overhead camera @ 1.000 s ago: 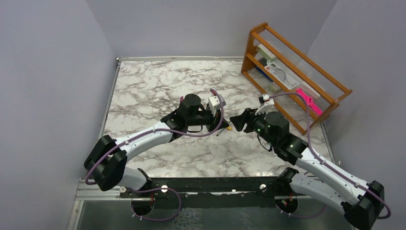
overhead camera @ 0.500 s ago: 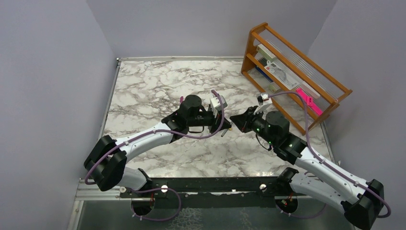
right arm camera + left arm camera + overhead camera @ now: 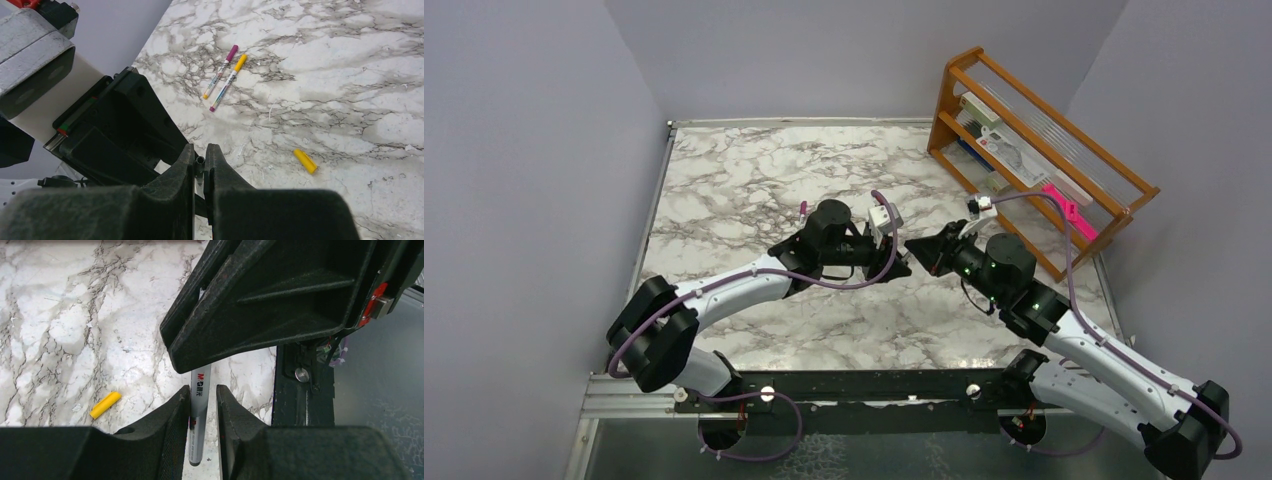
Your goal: Insert the pens into the pen caps
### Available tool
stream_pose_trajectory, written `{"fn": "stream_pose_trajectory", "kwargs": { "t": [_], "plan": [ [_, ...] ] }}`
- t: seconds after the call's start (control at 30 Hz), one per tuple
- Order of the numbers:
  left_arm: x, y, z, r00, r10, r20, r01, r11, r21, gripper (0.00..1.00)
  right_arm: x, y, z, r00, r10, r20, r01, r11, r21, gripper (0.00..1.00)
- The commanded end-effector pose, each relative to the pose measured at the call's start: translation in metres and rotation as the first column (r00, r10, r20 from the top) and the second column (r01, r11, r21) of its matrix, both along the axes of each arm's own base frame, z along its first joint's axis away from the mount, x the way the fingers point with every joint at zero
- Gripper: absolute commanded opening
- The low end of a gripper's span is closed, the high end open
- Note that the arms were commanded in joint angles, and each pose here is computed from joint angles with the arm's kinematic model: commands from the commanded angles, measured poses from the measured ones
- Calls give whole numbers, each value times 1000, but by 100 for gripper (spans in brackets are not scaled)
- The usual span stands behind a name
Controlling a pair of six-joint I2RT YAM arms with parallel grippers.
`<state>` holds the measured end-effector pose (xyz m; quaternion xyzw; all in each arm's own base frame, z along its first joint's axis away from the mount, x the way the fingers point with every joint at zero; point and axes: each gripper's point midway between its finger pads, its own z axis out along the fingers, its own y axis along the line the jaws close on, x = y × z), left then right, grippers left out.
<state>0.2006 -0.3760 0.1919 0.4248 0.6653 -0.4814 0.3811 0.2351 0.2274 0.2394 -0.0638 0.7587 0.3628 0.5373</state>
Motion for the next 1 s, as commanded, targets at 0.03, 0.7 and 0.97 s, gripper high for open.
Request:
{"fn": "stream_pose_trajectory", "kwargs": {
  "t": [0.03,0.7,0.97],
  "plan": [
    [-6,-5,6,999,-32,6,33,999,-35,27,-3,8,20,999,39,30,-40,997,66,2],
    [15,11,-3,989,129,70,-130,992,-1,0,5,-9,21,996,-18,86,23,998,-59,48],
    [60,72,13,830,545,118,-544,838,-43,0,12,-27,-27,996,-70,63,82,971,-222,48]
  ]
}}
